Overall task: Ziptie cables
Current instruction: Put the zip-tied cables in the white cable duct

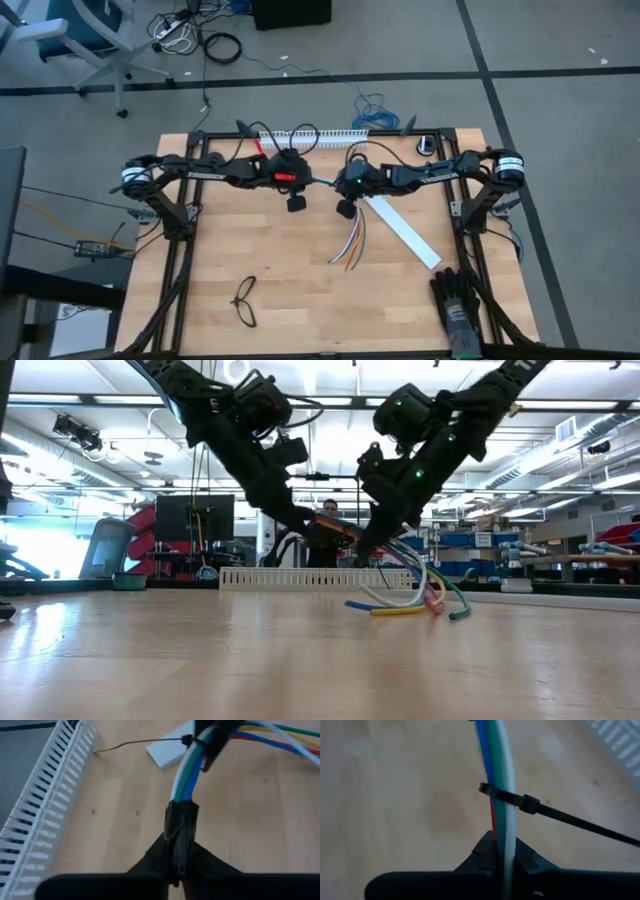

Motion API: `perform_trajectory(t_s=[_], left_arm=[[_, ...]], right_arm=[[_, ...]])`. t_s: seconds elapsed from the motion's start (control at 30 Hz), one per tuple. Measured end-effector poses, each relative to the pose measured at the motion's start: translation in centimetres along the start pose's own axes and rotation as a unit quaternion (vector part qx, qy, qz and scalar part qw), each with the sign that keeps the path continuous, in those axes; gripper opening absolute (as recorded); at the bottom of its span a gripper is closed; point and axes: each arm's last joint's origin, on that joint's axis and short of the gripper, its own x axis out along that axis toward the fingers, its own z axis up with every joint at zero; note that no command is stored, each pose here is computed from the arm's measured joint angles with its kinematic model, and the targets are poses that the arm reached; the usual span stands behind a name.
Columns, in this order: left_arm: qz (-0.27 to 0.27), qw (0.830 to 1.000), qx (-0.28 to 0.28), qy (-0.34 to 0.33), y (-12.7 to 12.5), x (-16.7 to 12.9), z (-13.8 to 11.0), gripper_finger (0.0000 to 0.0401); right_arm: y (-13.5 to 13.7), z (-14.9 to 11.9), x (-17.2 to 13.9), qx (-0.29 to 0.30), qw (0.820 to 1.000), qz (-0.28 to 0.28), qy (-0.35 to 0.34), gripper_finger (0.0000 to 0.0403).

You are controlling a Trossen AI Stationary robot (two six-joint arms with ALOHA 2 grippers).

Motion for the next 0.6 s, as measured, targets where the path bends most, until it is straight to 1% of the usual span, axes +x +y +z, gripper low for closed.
perform_trajectory(t_s=[0.1, 0.2, 0.3, 0.37, 0.47, 0.6], left_arm=[[0.007, 1.0, -0.003, -0.018, 0.3, -0.1, 0.3, 0.0024], [0.023, 1.0, 0.004, -0.01, 0.7, -0.1, 0.2, 0.006], [0.076, 0.997, -0.001, 0.007, 1.6, -0.1, -0.1, 0.0102], [0.106, 0.994, -0.002, 0.02, 2.5, -0.1, -0.4, 0.012], [0.118, 0.992, 0.005, 0.037, 3.8, -0.1, -1.0, 0.0133], [0.121, 0.992, 0.0, 0.043, 6.4, 0.1, -2.0, 0.0135]], right_arm=[[-0.7, 0.4, -0.1, -0.009, 1.0, -0.008, 0.008, 0.0008], [-1.4, 1.0, -0.1, -0.017, 1.0, -0.015, 0.003, 0.0008], [-2.5, 1.5, -0.1, -0.009, 0.999, -0.039, -0.002, 0.0008], [-3.1, 1.6, -0.2, -0.003, 0.998, -0.058, -0.004, 0.0008], [-3.5, 1.6, -0.6, 0.004, 0.998, -0.07, -0.001, 0.0007], [-3.4, 1.0, -1.2, 0.019, 0.995, -0.091, 0.038, 0.0007]])
